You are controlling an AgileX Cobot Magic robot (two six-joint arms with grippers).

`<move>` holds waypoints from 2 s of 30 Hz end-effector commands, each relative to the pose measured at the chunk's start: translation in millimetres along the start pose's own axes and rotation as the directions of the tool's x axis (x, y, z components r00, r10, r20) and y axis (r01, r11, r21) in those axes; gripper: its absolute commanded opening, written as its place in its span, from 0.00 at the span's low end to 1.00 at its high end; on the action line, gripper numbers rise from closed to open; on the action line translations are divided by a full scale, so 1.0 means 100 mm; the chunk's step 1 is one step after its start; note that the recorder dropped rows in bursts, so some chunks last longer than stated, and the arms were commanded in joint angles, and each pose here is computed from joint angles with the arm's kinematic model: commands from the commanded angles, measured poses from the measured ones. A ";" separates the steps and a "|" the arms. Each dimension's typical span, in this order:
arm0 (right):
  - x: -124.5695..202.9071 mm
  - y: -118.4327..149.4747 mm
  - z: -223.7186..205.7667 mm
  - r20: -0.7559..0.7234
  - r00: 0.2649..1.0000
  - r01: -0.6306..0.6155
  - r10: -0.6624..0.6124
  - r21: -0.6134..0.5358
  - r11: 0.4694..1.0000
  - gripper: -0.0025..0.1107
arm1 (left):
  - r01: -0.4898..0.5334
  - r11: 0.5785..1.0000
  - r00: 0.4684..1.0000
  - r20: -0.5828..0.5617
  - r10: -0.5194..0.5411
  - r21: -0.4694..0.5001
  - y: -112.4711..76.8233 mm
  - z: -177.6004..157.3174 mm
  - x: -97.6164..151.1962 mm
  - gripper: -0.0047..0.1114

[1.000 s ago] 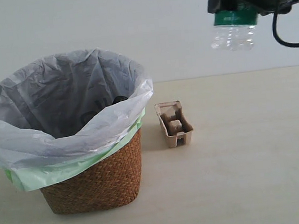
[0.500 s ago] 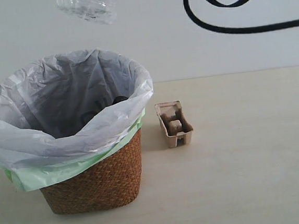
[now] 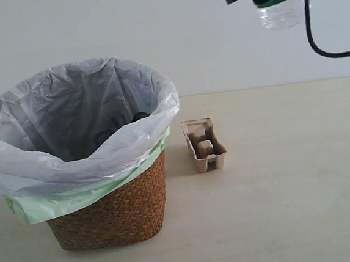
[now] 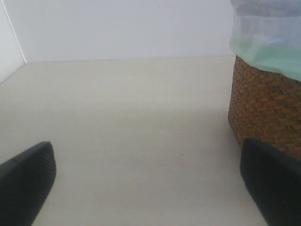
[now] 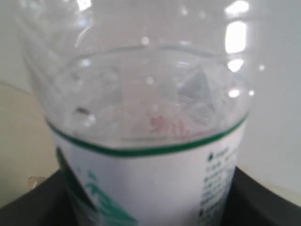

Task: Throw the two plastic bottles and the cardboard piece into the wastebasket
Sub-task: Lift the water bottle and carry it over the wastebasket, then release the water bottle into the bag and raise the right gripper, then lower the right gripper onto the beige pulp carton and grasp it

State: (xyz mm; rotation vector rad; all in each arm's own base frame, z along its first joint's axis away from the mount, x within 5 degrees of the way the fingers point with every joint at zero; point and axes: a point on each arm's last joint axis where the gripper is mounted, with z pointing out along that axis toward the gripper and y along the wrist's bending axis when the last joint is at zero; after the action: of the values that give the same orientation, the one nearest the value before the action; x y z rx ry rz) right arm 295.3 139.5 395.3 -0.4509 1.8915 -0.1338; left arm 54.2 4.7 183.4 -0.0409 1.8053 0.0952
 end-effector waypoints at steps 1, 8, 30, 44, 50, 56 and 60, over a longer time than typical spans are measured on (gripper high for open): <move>0.06 -0.02 0.02 -0.066 0.938 -0.339 0.341 0.043 0.940 0.02 | 0.009 1.000 1.000 0.015 -0.010 0.005 0.00 -0.01 -0.02 0.97; -0.36 0.73 -0.29 -0.100 0.731 -0.594 0.675 -0.579 0.558 0.03 | 0.009 1.000 1.000 0.015 -0.010 0.005 0.00 -0.01 -0.02 0.97; -0.50 0.97 -0.38 -0.007 0.839 -0.404 0.544 -0.677 0.615 0.88 | 0.009 1.000 1.000 0.015 -0.010 0.005 0.00 -0.01 -0.02 0.97; -0.17 0.82 -0.18 -0.012 0.998 -0.063 0.067 -0.537 0.841 0.88 | 0.009 1.000 1.000 0.015 -0.010 0.005 0.00 -0.01 -0.02 0.97; 0.00 0.34 0.07 -0.183 0.964 -0.248 0.192 -0.368 0.896 0.88 | 0.009 1.000 1.000 0.015 -0.010 0.005 0.00 -0.01 -0.02 0.97; 0.19 0.09 0.37 -0.271 0.922 -0.345 0.276 -0.253 0.904 0.88 | 0.009 1.000 1.000 0.015 -0.010 0.005 0.00 -0.01 -0.02 0.97; 0.30 0.16 0.53 -0.313 0.912 -0.349 0.266 -0.245 0.905 0.88 | 0.009 1.000 1.000 0.015 -0.010 0.005 0.00 -0.01 -0.02 0.97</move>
State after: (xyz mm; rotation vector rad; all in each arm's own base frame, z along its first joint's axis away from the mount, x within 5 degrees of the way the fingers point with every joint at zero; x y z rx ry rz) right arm 325.5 148.7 353.9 -0.3367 2.2198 0.3348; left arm 54.2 4.7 183.4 -0.0409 1.8053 0.0952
